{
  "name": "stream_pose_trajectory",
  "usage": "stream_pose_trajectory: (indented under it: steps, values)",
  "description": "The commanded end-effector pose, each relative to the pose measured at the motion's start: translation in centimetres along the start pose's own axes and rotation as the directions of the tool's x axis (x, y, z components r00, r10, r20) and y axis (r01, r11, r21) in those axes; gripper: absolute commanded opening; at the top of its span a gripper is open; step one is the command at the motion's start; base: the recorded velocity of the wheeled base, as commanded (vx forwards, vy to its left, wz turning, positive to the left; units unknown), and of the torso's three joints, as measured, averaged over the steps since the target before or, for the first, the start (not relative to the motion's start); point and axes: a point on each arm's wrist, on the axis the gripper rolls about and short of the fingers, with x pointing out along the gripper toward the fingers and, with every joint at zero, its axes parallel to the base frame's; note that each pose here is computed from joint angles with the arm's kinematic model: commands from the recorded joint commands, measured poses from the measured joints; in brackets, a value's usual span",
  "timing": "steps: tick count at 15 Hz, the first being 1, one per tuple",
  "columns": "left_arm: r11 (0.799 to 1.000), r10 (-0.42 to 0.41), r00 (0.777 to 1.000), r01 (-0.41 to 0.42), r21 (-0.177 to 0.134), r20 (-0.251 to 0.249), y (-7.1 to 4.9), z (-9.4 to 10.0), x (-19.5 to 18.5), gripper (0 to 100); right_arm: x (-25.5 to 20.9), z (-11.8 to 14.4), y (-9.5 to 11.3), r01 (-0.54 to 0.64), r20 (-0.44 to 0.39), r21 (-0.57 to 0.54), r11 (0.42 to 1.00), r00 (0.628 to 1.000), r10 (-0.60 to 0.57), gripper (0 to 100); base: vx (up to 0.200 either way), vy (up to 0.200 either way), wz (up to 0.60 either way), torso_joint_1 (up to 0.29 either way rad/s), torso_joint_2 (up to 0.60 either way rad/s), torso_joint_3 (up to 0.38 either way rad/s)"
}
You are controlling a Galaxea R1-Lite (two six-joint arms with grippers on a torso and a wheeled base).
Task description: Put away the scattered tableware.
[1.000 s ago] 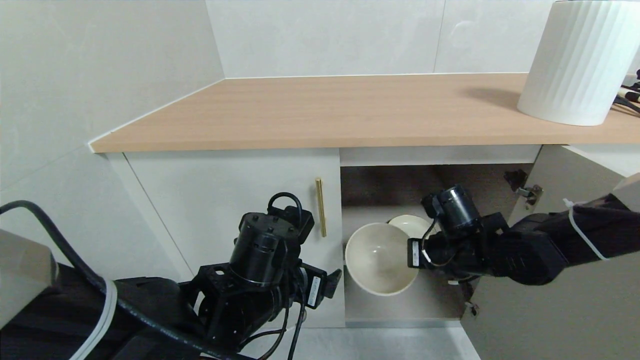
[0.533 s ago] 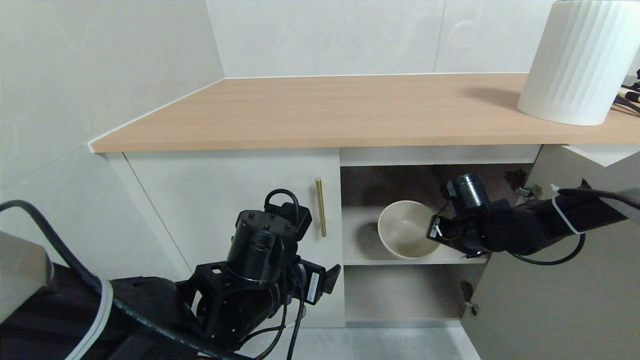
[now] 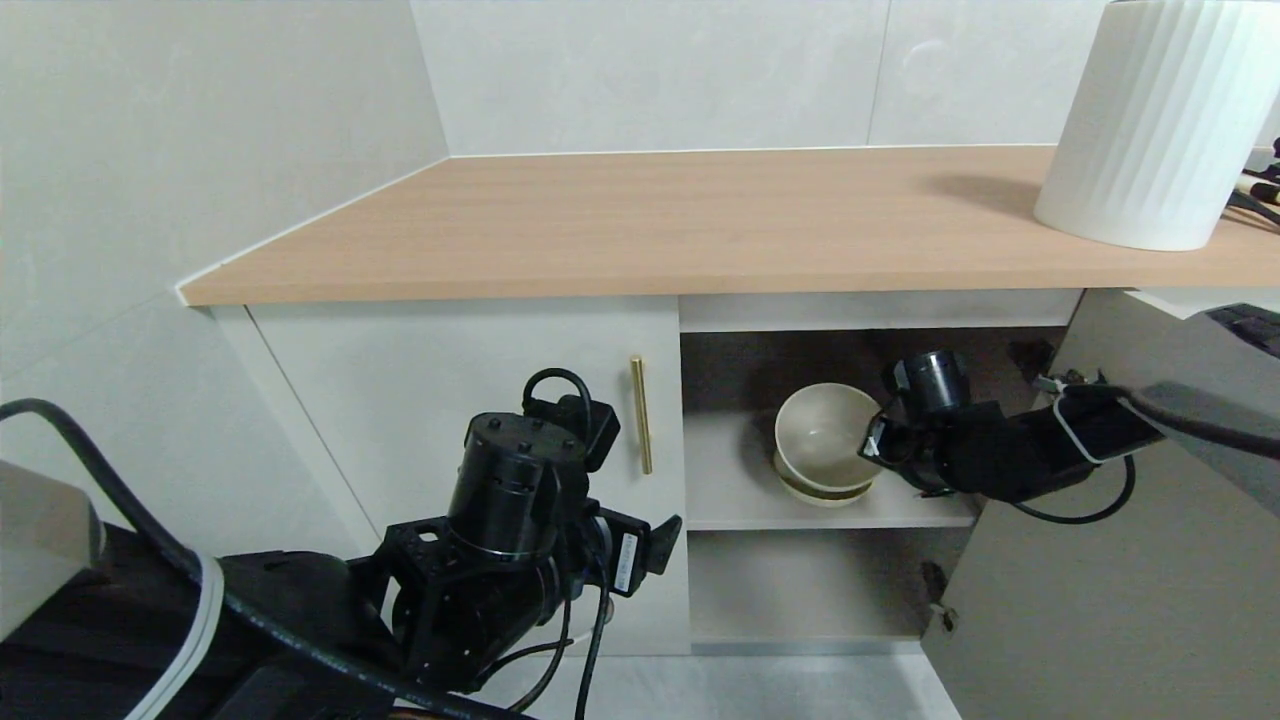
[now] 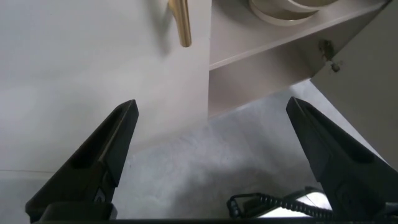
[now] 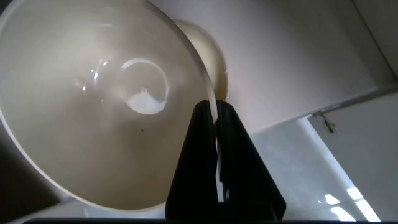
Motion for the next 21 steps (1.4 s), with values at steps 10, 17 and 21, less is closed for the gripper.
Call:
stream_pose_trajectory:
  steps: [10, 17, 21]
  values:
    - [1.000, 0.012, 1.000, -0.012, -0.009, 0.006, 0.4, 0.2, 0.1, 100, 1.9, -0.7, -0.1, -0.003, 0.000, 0.000, 1.000, 1.000, 0.003, 100, 0.000, 0.000, 0.00, 0.000, 0.00, 0.000]
    - [0.999, 0.027, 0.999, -0.026, -0.022, 0.017, 1.0, 0.6, 0.0, 100, -1.7, -0.3, 0.5, -0.079, -0.033, -0.018, 0.997, 0.996, 0.078, 100, 0.000, 0.000, 0.00, 0.000, 0.00, 0.000]
    - [0.992, 0.093, 0.991, -0.084, -0.091, 0.100, 4.5, 2.4, -3.6, 100, -13.4, 0.1, -1.4, -0.239, -0.135, -0.200, 0.950, 0.967, 0.215, 100, 0.000, 0.000, 0.00, 0.000, 0.00, 0.000]
